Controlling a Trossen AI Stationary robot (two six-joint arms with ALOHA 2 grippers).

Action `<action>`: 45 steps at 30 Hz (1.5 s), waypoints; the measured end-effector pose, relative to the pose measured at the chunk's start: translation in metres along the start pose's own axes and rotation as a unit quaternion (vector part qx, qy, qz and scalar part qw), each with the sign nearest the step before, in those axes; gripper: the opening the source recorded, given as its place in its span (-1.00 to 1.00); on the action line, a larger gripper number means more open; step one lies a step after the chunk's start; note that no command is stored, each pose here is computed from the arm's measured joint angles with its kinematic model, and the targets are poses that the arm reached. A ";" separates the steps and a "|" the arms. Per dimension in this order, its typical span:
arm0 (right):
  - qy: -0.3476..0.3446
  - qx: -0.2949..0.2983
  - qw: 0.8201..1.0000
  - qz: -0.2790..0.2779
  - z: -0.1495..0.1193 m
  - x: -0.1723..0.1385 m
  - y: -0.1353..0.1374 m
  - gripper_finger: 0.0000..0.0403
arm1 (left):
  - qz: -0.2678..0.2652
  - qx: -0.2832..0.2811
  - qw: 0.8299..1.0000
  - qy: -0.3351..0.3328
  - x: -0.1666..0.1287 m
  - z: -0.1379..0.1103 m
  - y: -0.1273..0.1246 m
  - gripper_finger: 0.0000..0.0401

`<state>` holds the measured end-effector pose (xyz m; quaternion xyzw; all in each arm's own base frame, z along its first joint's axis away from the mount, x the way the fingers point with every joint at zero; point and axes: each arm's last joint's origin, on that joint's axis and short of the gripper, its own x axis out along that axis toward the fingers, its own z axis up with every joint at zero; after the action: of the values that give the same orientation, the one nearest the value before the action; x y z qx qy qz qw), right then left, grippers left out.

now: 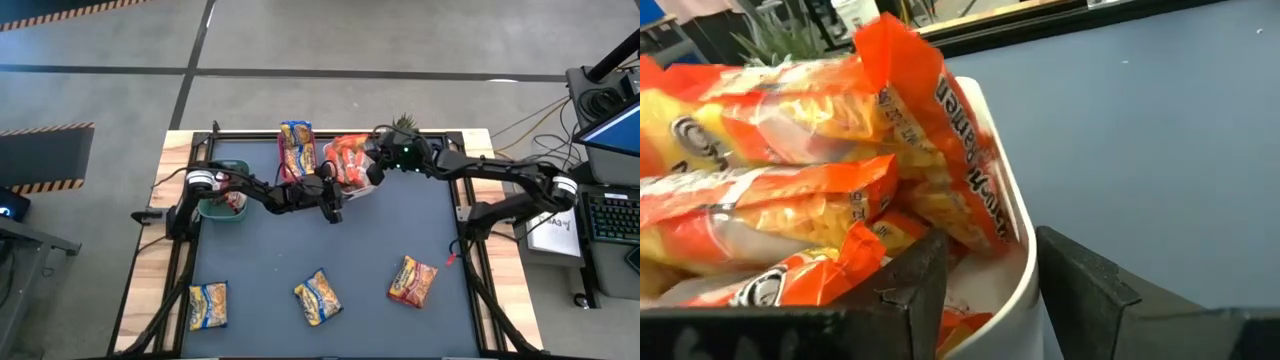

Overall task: Sort Maruchan noodles
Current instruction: Put the orange noodle pack into the white bin, then put the right blue noodle pack into the red bin

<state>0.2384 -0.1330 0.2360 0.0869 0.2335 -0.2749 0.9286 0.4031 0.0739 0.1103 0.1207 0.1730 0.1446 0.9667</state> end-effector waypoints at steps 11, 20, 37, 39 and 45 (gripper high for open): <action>-0.024 0.038 0.999 0.010 0.013 -0.042 0.003 -0.96 | 0.006 -0.003 1.000 -0.023 -0.008 0.019 0.006 -0.33; -0.016 0.055 0.997 0.053 0.011 -0.060 0.022 -0.96 | -0.008 0.017 0.999 -0.050 -0.026 0.052 0.003 -0.23; 0.075 0.022 0.989 0.126 -0.002 0.013 0.098 -0.96 | -0.057 0.026 0.998 -0.007 -0.170 0.150 -0.003 -0.21; 0.092 0.008 0.988 0.122 0.003 0.023 0.103 -0.96 | -0.057 0.023 0.998 0.005 -0.181 0.151 -0.009 -0.21; 0.164 -0.042 0.980 0.107 0.017 0.050 0.118 -0.96 | -0.061 0.018 0.995 0.079 -0.204 0.141 -0.030 -0.21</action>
<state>0.3470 -0.0631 0.2302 0.1160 0.3835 -0.1456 0.9046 0.2794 -0.0453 0.2915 0.1152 0.2585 0.0908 0.9548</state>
